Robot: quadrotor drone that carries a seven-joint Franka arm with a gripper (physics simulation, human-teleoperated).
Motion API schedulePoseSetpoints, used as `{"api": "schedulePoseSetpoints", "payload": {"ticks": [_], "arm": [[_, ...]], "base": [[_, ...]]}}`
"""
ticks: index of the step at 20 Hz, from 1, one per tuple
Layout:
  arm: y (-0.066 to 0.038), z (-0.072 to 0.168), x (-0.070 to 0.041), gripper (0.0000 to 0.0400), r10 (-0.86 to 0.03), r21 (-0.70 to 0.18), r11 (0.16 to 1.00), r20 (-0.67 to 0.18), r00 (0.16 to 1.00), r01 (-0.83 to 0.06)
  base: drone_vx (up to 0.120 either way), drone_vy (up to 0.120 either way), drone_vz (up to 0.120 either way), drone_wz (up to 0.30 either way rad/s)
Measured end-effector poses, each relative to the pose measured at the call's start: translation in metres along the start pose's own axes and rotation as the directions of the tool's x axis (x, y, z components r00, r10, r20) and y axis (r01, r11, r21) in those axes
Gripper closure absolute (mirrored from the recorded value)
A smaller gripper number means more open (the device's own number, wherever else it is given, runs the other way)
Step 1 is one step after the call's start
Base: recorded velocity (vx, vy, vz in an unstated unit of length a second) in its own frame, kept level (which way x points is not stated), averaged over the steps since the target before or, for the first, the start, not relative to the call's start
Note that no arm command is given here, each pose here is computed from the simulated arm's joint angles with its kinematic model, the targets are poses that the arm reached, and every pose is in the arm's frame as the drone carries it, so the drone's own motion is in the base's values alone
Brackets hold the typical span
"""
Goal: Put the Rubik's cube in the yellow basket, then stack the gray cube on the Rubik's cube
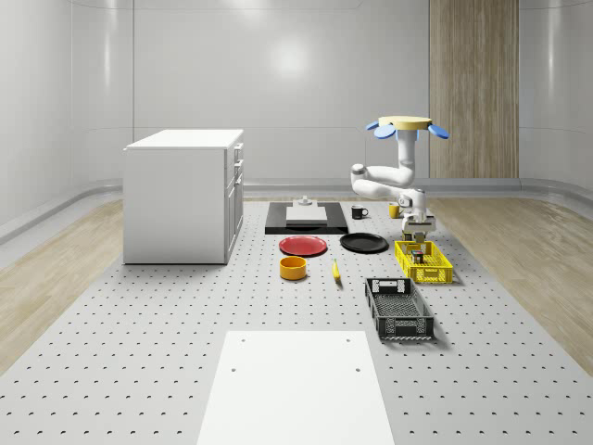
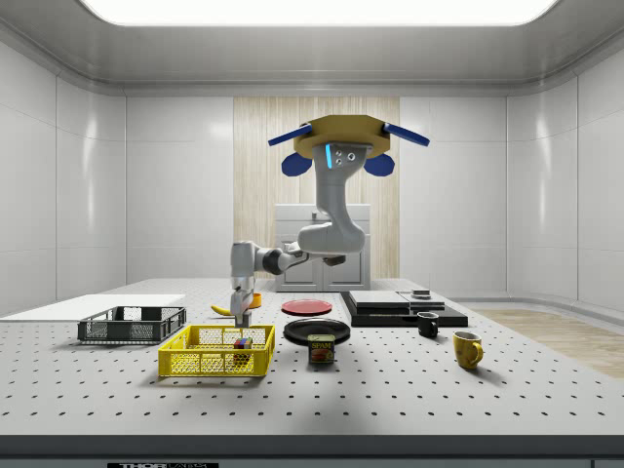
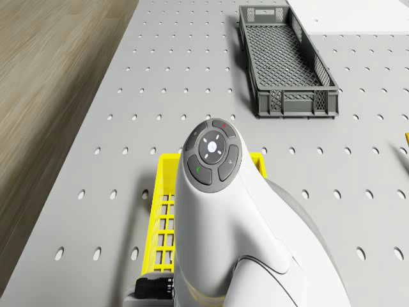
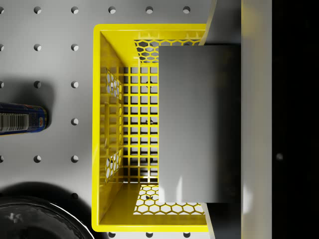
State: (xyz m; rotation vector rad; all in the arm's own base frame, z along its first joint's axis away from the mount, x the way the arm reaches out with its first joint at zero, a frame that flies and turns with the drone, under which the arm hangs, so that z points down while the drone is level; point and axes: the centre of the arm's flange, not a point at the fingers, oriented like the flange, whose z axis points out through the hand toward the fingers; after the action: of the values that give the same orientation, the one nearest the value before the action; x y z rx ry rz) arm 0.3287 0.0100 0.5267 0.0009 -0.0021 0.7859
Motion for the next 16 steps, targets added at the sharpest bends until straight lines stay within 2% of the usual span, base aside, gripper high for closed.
{"api": "schedulePoseSetpoints", "payload": {"ticks": [8,16], "arm": [[0.0,0.022,0.0,0.015,0.0,0.0,1.0,0.0,1.0,0.0],[0.011,0.033,0.011,0.015,0.0,0.0,1.0,0.0,1.0,0.0]], "base": [[0.0,0.0,0.0,0.0],[0.0,0.0,0.0,0.0]]}}
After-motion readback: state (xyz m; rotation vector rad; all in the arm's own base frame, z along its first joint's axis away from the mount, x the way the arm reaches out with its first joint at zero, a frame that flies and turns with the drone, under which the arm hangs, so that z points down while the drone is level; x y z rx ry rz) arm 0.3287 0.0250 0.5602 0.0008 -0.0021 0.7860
